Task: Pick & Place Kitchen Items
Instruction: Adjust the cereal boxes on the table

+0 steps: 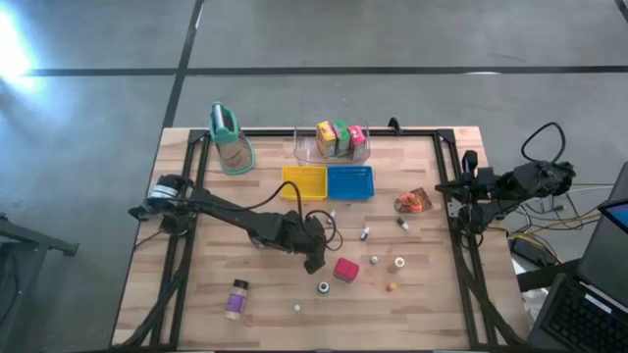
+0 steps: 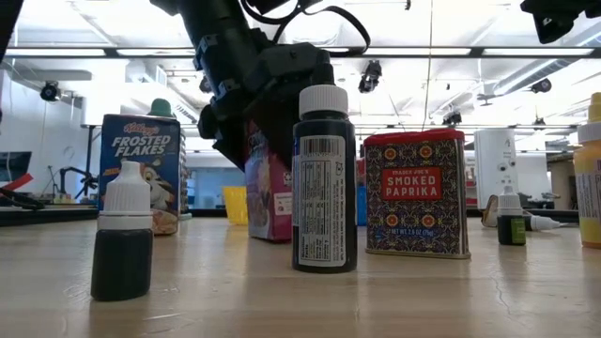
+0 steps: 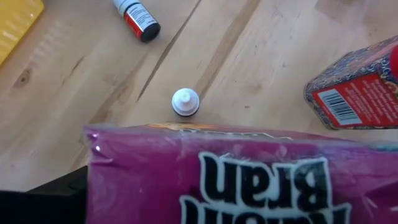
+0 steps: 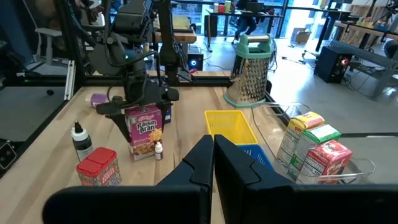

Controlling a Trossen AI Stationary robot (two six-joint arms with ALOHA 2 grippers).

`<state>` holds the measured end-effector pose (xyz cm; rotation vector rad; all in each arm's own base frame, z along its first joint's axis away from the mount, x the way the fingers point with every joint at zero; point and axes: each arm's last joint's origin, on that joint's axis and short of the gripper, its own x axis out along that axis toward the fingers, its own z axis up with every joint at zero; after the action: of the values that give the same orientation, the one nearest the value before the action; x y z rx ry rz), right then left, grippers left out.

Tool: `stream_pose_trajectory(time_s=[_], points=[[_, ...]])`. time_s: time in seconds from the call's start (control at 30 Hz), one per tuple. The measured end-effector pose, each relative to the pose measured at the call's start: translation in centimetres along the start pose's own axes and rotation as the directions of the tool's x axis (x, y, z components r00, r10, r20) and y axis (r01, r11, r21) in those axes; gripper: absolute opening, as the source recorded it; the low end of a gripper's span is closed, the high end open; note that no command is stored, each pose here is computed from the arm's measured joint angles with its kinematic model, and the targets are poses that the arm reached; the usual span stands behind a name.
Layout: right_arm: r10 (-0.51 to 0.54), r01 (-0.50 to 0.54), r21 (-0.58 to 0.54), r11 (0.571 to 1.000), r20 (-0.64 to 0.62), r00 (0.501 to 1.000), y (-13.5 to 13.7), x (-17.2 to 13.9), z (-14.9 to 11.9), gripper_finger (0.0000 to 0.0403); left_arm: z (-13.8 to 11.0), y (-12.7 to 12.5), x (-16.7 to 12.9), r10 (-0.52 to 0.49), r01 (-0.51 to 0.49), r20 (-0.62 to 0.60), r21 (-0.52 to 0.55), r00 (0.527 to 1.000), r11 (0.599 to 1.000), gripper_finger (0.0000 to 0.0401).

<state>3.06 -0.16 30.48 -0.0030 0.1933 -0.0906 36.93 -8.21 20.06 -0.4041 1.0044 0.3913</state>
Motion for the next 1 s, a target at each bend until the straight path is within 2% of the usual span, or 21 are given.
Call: stream_pose_trajectory(time_s=[0.23, 0.77, 0.9, 1.0], points=[[0.000, 0.000, 0.000, 1.000, 0.000, 1.000, 0.0, 0.0, 0.0, 0.0008, 0.0, 0.1, -0.1, -0.002, 0.002, -0.008, 0.001, 1.000, 1.000, 0.0400], [0.000, 0.000, 0.000, 1.000, 0.000, 1.000, 0.0, 0.0, 0.0, 0.0008, 0.5, -0.2, -1.3, -0.090, 0.089, -0.045, -0.010, 0.995, 0.996, 0.0400], [0.000, 0.000, 0.000, 1.000, 0.000, 1.000, 0.0, 0.0, 0.0, 0.0008, 0.4, -0.2, -1.3, -0.081, 0.080, -0.055, -0.022, 0.995, 0.997, 0.0400], [0.000, 0.000, 0.000, 1.000, 0.000, 1.000, 0.0, 0.0, 0.0, 0.0008, 0.0, 0.3, -1.3, -0.031, 0.028, -0.089, -0.034, 0.996, 0.999, 0.0400]])
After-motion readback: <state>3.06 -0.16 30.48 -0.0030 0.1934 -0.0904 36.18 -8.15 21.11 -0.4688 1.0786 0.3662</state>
